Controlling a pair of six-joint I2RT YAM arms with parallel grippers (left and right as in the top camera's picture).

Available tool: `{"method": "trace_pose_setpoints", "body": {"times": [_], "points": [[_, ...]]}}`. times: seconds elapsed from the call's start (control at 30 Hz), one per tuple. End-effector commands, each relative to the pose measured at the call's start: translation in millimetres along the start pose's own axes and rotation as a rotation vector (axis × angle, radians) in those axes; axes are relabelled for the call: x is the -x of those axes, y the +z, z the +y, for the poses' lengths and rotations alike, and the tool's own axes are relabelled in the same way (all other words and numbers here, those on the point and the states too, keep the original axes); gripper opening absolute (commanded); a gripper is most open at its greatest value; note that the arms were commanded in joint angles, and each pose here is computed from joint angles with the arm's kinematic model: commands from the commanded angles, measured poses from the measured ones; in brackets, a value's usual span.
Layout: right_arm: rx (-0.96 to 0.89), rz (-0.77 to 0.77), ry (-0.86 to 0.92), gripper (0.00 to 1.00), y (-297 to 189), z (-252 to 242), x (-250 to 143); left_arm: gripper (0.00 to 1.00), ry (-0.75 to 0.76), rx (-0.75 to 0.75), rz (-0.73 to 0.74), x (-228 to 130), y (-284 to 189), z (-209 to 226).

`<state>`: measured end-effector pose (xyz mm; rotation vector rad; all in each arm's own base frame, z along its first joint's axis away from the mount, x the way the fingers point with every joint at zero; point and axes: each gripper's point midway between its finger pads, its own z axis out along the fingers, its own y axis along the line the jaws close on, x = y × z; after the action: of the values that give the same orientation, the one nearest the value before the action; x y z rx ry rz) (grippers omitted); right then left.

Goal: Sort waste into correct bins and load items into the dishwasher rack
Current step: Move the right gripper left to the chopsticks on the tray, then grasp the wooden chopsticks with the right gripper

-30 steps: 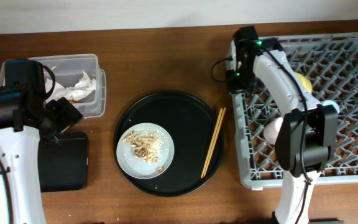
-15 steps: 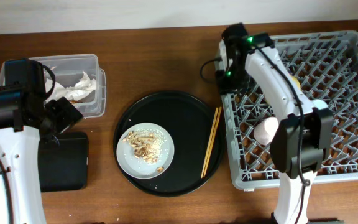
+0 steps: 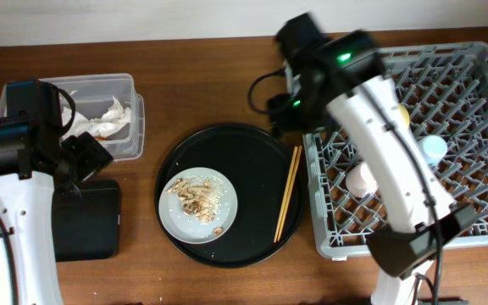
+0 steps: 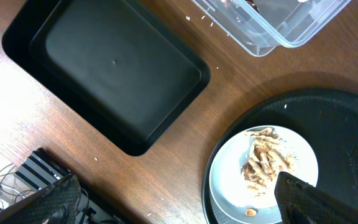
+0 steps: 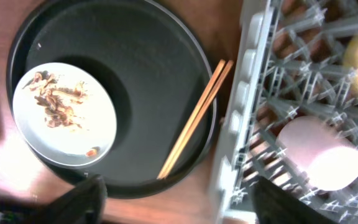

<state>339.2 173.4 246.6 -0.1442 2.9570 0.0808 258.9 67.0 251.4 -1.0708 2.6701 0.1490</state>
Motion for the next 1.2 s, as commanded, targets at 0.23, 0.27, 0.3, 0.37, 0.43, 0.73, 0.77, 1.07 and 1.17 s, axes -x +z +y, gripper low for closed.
{"method": "trace_pose_setpoints", "body": {"times": [0.23, 0.27, 0.3, 0.37, 0.43, 0.73, 0.77, 1.07, 1.17], "points": [[-0.067, 0.078, 0.333, 0.93, 160.5, 33.2, -39.8, 0.99, -0.015, 0.005, -0.015, 2.4, -2.7, 2.4], [-0.075, 0.081, 0.333, 0.89, 170.5, 30.5, -44.3, 0.99, -0.015, 0.005, -0.015, 2.4, -2.7, 2.4], [-0.078, 0.085, 0.334, 0.84, 180.9, 28.1, -49.0, 0.99, -0.015, 0.005, -0.015, 2.4, -2.7, 2.4], [-0.088, 0.079, 0.333, 0.71, 197.2, 23.2, -55.3, 0.99, -0.015, 0.005, -0.015, 2.4, -2.7, 2.4], [-0.099, 0.075, 0.332, 0.68, 207.7, 19.0, -60.1, 0.99, -0.015, 0.005, -0.015, 2.4, -2.7, 2.4], [-0.152, 0.050, 0.386, 0.68, 224.7, 7.1, -65.1, 0.99, -0.015, 0.005, -0.015, 2.4, -2.7, 2.4], [-0.151, 0.061, 0.386, 0.68, 229.7, 8.2, -66.3, 0.99, -0.015, 0.005, -0.015, 2.4, -2.7, 2.4], [-0.132, 0.083, 0.365, 0.35, 236.8, 19.7, -72.4, 0.99, -0.015, 0.005, -0.015, 2.4, -2.7, 2.4], [-0.122, 0.075, 0.349, 0.35, 237.4, 26.7, -73.1, 0.99, -0.015, 0.005, -0.015, 2.4, -2.7, 2.4]]}}
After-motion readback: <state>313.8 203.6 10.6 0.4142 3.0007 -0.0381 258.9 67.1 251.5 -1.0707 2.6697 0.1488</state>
